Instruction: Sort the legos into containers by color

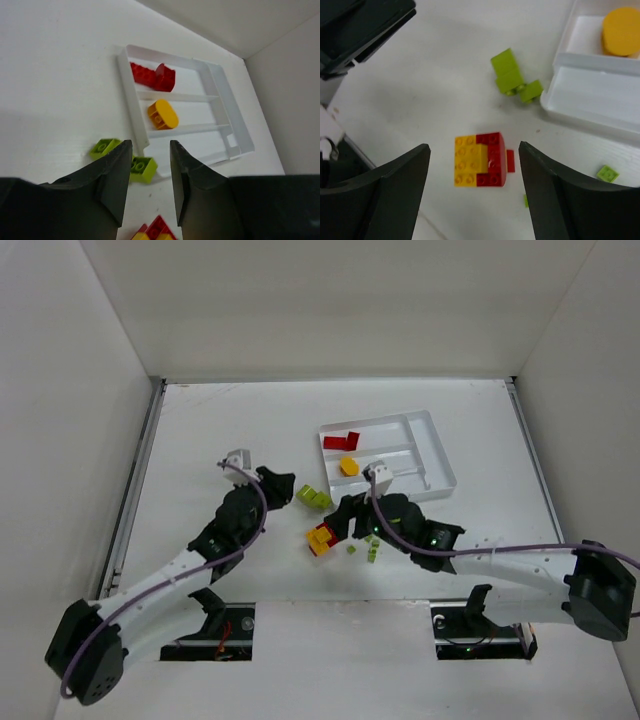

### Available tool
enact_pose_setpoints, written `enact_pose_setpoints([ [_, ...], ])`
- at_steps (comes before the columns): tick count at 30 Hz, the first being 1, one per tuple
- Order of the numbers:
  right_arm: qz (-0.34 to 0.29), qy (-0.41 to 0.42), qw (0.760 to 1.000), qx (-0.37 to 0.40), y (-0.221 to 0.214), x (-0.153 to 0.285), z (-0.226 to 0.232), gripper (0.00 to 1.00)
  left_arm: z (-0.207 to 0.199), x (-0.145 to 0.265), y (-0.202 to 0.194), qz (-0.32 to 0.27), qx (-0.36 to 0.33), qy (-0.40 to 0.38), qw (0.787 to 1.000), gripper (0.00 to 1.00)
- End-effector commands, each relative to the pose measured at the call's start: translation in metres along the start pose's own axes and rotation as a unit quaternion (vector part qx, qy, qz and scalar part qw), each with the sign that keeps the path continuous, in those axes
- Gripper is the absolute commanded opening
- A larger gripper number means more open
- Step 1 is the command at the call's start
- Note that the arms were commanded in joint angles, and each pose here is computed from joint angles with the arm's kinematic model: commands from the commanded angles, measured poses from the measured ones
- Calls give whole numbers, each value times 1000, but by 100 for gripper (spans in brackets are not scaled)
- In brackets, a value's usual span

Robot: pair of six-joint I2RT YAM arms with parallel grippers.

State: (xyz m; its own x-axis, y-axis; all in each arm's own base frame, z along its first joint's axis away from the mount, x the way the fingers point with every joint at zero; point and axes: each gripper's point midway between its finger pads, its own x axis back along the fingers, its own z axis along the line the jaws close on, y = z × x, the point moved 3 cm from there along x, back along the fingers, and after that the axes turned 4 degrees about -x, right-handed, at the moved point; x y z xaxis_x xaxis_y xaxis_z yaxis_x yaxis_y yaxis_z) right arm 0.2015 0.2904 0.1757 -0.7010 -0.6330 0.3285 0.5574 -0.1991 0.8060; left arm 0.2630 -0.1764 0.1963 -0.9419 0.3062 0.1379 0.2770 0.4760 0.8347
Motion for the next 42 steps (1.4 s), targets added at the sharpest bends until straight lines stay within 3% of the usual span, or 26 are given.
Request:
enact_pose_setpoints([
  [1,33,-4,998,56,-17,4,14,78,27,24,-15,5,16,46,999,34],
  [7,71,-26,993,88,-38,-5,19,61,52,43,-58,63,31,84,994,36],
  [11,76,-38,991,102,-42,-13,19,62,52,47,-72,88,30,88,992,38],
  [22,101,-43,985,133,-58,-22,30,60,59,47,-75,87,25,101,991,40],
  [28,113,-66,980,147,-68,-30,22,47,57,47,-76,89,27,98,991,42],
  [33,116,-72,978,156,-69,-36,20,47,54,47,-75,92,30,92,991,43],
  [34,116,-72,978,156,-69,-36,21,42,54,47,-75,92,29,91,991,44],
  [37,96,-73,982,145,-57,-33,23,29,54,46,-75,93,31,90,991,48],
  [42,55,-49,993,97,-19,-25,28,27,46,44,-68,77,38,73,994,61],
])
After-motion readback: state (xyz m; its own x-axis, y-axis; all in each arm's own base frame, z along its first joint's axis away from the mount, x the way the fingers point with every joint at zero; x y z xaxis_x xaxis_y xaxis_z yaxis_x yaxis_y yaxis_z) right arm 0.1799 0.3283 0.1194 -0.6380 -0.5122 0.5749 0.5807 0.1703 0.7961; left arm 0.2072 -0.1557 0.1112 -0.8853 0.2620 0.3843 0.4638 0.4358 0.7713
